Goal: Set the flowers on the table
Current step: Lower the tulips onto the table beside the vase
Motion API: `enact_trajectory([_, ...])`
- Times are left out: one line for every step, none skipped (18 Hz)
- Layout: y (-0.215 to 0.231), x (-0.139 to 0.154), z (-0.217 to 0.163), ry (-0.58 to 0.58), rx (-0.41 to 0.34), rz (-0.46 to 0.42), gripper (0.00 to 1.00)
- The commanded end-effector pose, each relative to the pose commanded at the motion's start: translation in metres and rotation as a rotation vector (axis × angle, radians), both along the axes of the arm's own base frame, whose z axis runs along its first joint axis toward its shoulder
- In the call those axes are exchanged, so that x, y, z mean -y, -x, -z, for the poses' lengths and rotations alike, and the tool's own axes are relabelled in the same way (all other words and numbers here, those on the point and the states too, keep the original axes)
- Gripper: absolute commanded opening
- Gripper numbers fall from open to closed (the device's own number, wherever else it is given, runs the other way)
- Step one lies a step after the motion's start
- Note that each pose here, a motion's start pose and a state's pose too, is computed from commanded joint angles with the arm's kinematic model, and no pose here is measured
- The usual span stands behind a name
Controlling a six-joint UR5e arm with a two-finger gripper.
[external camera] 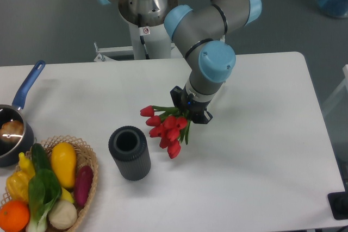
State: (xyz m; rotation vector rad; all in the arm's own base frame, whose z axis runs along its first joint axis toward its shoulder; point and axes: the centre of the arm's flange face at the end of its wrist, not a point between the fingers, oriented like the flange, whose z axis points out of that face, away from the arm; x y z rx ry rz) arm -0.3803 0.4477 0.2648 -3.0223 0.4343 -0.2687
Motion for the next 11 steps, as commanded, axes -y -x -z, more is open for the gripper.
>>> enact_trajectory([0.001, 0.0, 0.002, -0.002, -0.002, 0.0, 0.27])
enact_trajectory([0.0, 0.0, 0.004, 0.0, 0.0, 0.0, 0.27])
enact_trajectory([-0.001, 0.001, 0.006, 0.003, 0.004, 0.0, 0.27])
enact_trajectory([-0.002, 0.001, 0.006, 0.005, 0.004, 0.002, 0.27])
enact_trajectory([-0.002, 0.002, 0.008, 0.007, 0.007, 0.0, 0.27])
enact_trajectory([-0.002, 0.002, 0.008, 0.007, 0.007, 0.0, 0.27])
enact_trajectory([-0.003, 0.001, 0.008, 0.008, 0.006, 0.0, 0.28])
enact_trajectory([-0.003, 0.001, 0.01, 0.011, 0.01, 0.002, 0.28])
enact_trajectory([-0.003, 0.0, 0.015, 0.017, 0.016, 0.002, 0.28])
enact_trajectory([-0.004, -0.001, 0.016, 0.018, 0.016, 0.004, 0.28])
enact_trajectory([-0.004, -0.001, 0.016, 0.017, 0.018, 0.004, 0.28])
